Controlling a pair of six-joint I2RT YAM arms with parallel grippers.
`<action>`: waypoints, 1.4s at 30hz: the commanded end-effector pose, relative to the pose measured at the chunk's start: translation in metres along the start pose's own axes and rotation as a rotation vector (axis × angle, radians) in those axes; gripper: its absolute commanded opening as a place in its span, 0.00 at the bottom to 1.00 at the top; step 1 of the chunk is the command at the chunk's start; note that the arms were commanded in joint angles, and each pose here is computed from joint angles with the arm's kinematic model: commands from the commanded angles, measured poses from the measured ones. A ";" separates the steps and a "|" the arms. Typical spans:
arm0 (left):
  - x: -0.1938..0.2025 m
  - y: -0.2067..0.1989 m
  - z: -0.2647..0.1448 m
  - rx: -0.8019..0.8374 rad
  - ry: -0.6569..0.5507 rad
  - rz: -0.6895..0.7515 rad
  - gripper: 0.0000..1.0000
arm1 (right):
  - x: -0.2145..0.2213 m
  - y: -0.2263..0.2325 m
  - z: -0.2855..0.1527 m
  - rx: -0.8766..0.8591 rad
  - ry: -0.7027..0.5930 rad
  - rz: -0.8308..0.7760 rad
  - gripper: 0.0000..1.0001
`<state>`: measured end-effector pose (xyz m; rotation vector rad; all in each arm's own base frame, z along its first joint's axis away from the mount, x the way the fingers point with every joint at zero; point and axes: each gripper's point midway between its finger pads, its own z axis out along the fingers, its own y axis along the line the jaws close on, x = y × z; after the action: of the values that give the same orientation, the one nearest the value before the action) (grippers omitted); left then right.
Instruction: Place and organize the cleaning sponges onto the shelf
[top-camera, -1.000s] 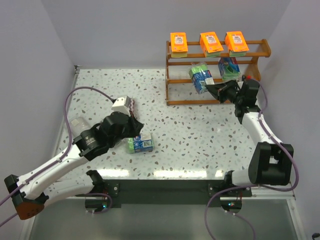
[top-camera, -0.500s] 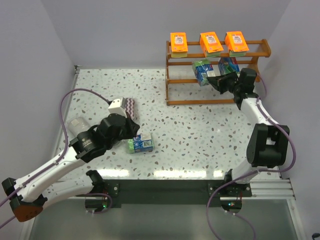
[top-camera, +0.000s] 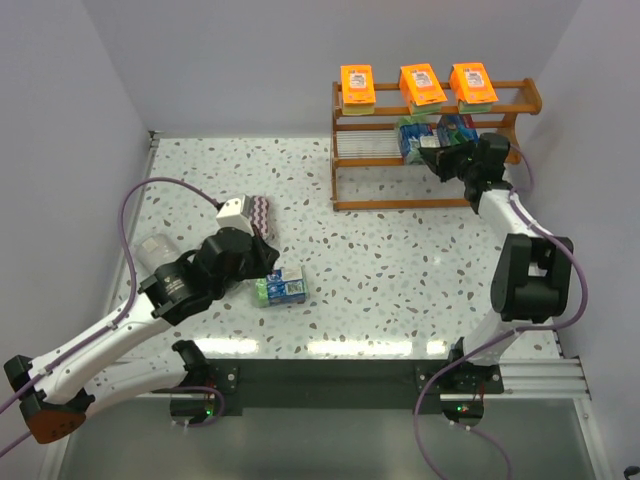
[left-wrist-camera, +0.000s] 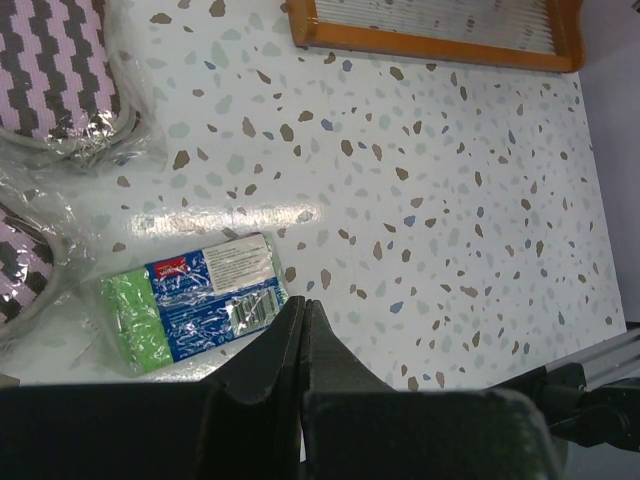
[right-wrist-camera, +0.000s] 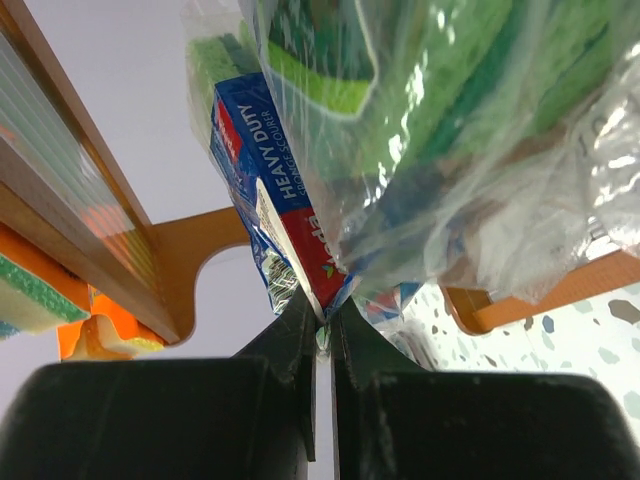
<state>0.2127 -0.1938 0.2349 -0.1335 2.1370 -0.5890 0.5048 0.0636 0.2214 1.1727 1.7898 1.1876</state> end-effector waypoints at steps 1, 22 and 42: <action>-0.003 0.006 0.000 -0.028 -0.019 -0.018 0.00 | -0.018 0.033 0.003 -0.091 -0.070 -0.008 0.00; 0.021 0.027 0.010 -0.112 0.029 -0.044 0.13 | 0.026 0.057 -0.044 -0.171 0.078 -0.077 0.62; 0.111 0.167 0.028 -0.611 0.135 -0.160 0.00 | 0.187 -0.091 -0.148 0.049 0.615 -0.592 0.67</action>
<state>0.1762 -0.0989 0.0678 -0.5723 2.4418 -0.0462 0.3008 0.1715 0.1784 0.3849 2.3758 1.2060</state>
